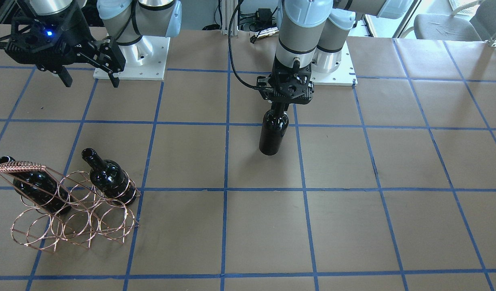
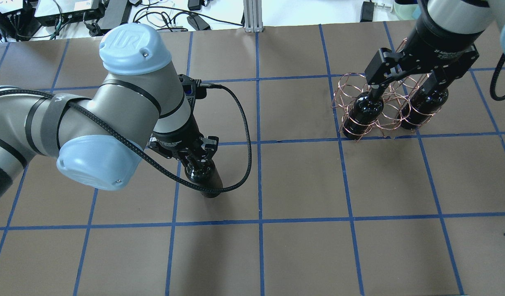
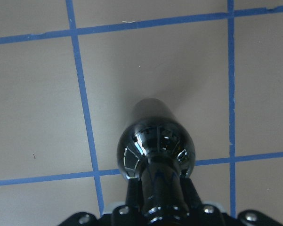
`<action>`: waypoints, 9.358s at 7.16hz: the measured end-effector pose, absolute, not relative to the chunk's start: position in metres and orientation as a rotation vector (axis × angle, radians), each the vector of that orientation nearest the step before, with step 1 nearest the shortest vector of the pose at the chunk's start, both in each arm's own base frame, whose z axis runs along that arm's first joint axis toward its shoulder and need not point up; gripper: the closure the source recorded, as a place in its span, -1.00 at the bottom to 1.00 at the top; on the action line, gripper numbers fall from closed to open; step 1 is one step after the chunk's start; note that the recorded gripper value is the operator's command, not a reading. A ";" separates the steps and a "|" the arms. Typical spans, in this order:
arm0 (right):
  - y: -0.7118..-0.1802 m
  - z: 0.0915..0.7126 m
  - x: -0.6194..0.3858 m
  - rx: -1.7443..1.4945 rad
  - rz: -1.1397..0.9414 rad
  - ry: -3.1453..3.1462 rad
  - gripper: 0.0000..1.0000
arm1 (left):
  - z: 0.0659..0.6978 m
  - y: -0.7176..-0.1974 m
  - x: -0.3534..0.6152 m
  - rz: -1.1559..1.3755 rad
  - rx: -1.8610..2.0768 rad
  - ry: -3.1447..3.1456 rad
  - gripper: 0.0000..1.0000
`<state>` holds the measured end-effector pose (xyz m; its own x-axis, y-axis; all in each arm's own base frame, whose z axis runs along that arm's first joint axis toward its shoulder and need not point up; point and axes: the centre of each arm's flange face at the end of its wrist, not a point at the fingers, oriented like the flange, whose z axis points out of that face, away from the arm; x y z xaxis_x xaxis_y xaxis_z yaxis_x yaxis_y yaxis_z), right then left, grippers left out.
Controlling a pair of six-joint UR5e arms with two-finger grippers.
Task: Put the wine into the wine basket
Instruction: 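Lower the bottle upright onto the table and open the left gripper, then raise the left gripper away while the right gripper moves toward the bottle, then lower the right gripper onto the bottle top and close it, then lift the bottle with the right gripper and carry it to the rack, then lower the held bottle into an empty slot of the copper rack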
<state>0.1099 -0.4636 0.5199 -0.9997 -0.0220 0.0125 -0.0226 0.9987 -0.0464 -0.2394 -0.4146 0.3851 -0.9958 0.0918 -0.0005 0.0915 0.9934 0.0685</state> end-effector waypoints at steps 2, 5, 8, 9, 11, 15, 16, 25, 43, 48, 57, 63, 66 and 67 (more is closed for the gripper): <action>-0.463 0.521 0.110 0.035 0.075 -3.128 -1.00 | 0.380 -0.411 -0.239 0.133 0.149 3.131 1.00; -0.463 0.520 0.110 0.035 0.074 -3.128 -1.00 | 0.376 -0.407 -0.242 0.179 0.147 3.153 0.99; -0.462 0.520 0.110 0.035 0.073 -3.128 -1.00 | 0.370 -0.403 -0.242 0.259 0.143 3.147 -1.00; -0.462 0.520 0.110 0.035 0.073 -3.128 -1.00 | 0.374 -0.404 -0.242 0.254 0.140 3.148 -1.00; -0.461 0.521 0.110 0.035 0.076 -3.129 -1.00 | 0.407 -0.423 -0.241 0.139 0.137 3.161 -1.00; -0.452 0.534 0.143 0.120 0.167 -3.138 -1.00 | 0.487 -0.483 -0.164 -0.121 -0.111 3.157 -1.00; -0.450 0.539 0.161 0.141 0.230 -3.137 -1.00 | 0.496 -0.495 -0.129 -0.152 -0.210 3.137 -1.00; -0.370 0.425 0.490 -0.255 0.002 -3.242 -1.00 | 0.519 -0.497 -0.011 -0.158 -0.244 3.067 -1.00; -0.363 0.368 0.489 -0.016 -0.085 -3.167 0.07 | 0.514 -0.486 0.005 -0.058 -0.299 3.063 -1.00; -0.364 0.368 0.489 0.033 -0.072 -3.175 1.00 | 0.514 -0.485 0.004 -0.058 -0.298 3.062 -1.00; -0.431 0.499 0.221 0.102 -0.149 -3.053 1.00 | 0.514 -0.484 -0.012 -0.069 -0.291 3.090 -1.00; -0.471 0.517 0.056 0.134 -0.119 -3.054 1.00 | 0.521 -0.467 -0.098 -0.110 -0.187 3.103 -1.00; -0.512 0.510 0.034 0.153 -0.023 -3.053 1.00 | 0.521 -0.463 -0.101 -0.111 -0.176 3.101 -1.00; -0.531 0.505 0.030 0.157 -0.024 -3.061 1.00 | 0.522 -0.463 -0.101 -0.112 -0.173 3.101 -1.00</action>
